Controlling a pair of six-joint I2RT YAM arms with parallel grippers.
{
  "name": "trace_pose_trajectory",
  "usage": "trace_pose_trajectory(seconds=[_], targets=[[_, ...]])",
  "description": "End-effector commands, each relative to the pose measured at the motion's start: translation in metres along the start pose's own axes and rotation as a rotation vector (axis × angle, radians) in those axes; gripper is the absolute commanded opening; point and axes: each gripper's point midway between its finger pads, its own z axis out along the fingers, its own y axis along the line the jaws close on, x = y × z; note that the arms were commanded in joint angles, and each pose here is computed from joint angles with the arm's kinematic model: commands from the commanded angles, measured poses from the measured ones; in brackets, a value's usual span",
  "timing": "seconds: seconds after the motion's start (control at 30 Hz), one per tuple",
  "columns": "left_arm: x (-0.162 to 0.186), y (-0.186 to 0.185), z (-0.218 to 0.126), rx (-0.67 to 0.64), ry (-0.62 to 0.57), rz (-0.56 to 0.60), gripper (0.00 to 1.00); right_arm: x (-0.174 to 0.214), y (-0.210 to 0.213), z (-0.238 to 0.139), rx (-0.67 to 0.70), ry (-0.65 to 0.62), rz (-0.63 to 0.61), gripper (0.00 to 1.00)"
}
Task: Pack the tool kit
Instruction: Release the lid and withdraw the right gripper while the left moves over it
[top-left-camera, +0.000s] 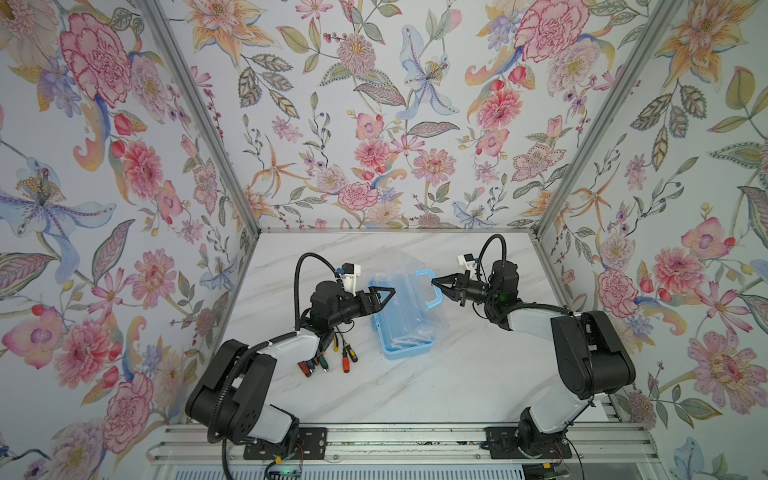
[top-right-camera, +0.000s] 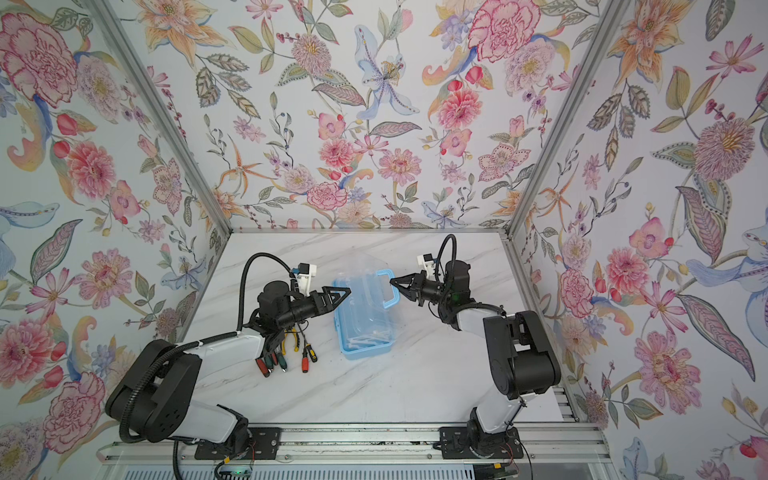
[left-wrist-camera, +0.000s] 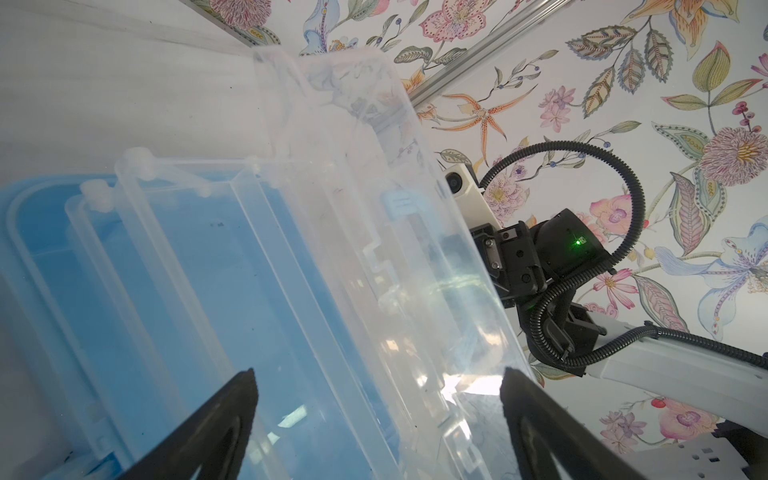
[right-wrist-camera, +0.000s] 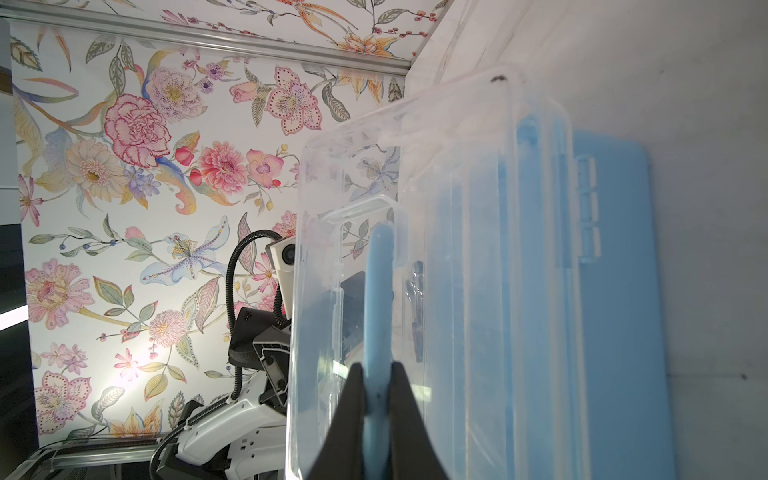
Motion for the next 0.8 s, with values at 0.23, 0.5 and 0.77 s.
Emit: trace_pose_trajectory(seconds=[0.23, 0.5, 0.77], targets=[[-0.009, -0.034, 0.034, 0.122, 0.008, 0.025, 0.95, 0.001, 0.002, 0.0, 0.017, 0.003, -0.075, 0.0], [-0.02, -0.062, 0.049, 0.204, 0.006, 0.027, 0.95, 0.0, 0.007, -0.006, 0.113, -0.018, -0.141, 0.19], [-0.024, -0.084, 0.053, 0.248, 0.01, 0.036, 0.95, -0.002, 0.019, -0.023, 0.229, -0.073, -0.219, 0.66]])
